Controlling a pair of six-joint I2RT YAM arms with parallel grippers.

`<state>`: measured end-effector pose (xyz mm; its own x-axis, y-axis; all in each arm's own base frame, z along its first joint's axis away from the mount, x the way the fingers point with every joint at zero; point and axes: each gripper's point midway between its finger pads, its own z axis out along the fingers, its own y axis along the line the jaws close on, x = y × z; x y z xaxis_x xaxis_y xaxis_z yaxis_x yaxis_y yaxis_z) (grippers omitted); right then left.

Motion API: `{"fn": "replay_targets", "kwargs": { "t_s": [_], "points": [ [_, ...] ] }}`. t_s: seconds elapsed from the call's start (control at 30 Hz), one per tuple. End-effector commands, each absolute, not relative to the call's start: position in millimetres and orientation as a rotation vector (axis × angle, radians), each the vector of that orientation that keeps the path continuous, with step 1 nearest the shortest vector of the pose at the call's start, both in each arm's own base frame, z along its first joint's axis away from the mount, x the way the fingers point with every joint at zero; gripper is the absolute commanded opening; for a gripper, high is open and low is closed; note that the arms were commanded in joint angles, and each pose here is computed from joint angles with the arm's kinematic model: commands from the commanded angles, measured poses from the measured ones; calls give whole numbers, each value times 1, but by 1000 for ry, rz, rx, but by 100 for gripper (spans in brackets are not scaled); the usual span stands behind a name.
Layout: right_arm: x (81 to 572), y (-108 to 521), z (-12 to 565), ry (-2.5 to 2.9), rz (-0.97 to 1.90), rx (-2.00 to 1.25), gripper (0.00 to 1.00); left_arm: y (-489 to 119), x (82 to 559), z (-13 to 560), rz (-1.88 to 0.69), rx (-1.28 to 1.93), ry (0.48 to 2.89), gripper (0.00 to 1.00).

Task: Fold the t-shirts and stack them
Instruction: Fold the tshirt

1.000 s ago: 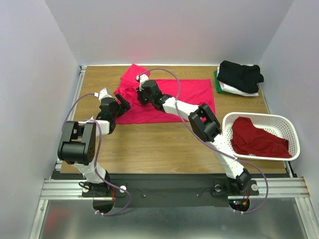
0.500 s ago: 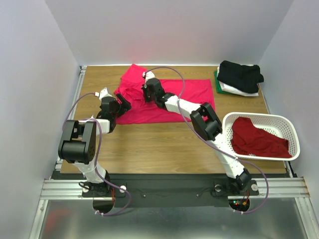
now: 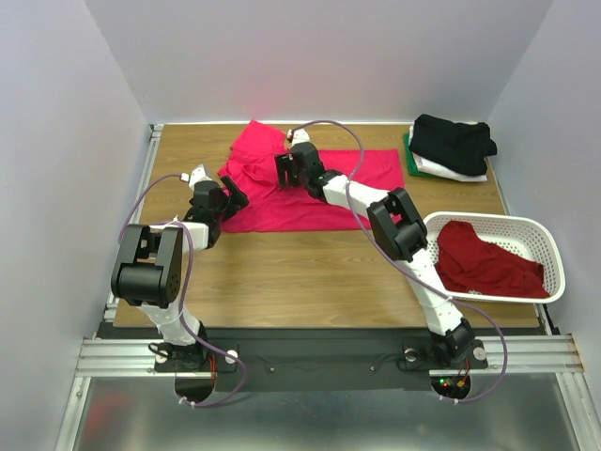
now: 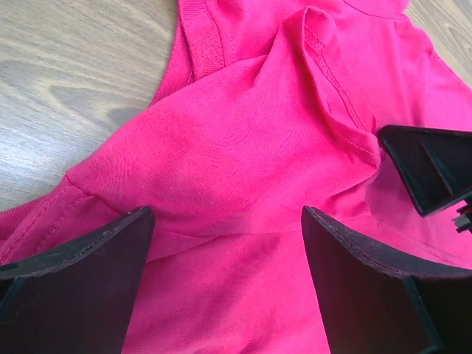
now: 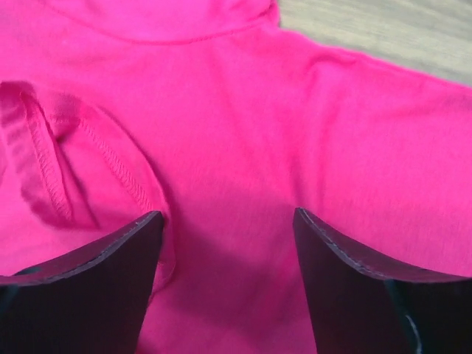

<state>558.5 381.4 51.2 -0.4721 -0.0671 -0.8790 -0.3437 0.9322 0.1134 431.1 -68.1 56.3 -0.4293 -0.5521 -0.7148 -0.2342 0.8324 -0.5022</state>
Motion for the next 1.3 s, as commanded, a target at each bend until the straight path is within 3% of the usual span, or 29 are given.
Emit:
{"fn": "replay_targets", "kwargs": {
  "t_s": [0.0, 0.2, 0.57, 1.27],
  "points": [
    [553, 393, 111, 1935, 418, -317, 78, -69, 444, 73, -403, -573, 1975, 93],
    [519, 428, 131, 1801, 681, -539, 79, -70, 445, 74, -409, -566, 1975, 94],
    [503, 451, 139, 1690, 775, -698, 74, -72, 446, 75, -421, -557, 1971, 94],
    [515, 481, 87, 1739, 662, -831, 71, -74, 444, 76, -433, -547, 1971, 94]
  ]
}}
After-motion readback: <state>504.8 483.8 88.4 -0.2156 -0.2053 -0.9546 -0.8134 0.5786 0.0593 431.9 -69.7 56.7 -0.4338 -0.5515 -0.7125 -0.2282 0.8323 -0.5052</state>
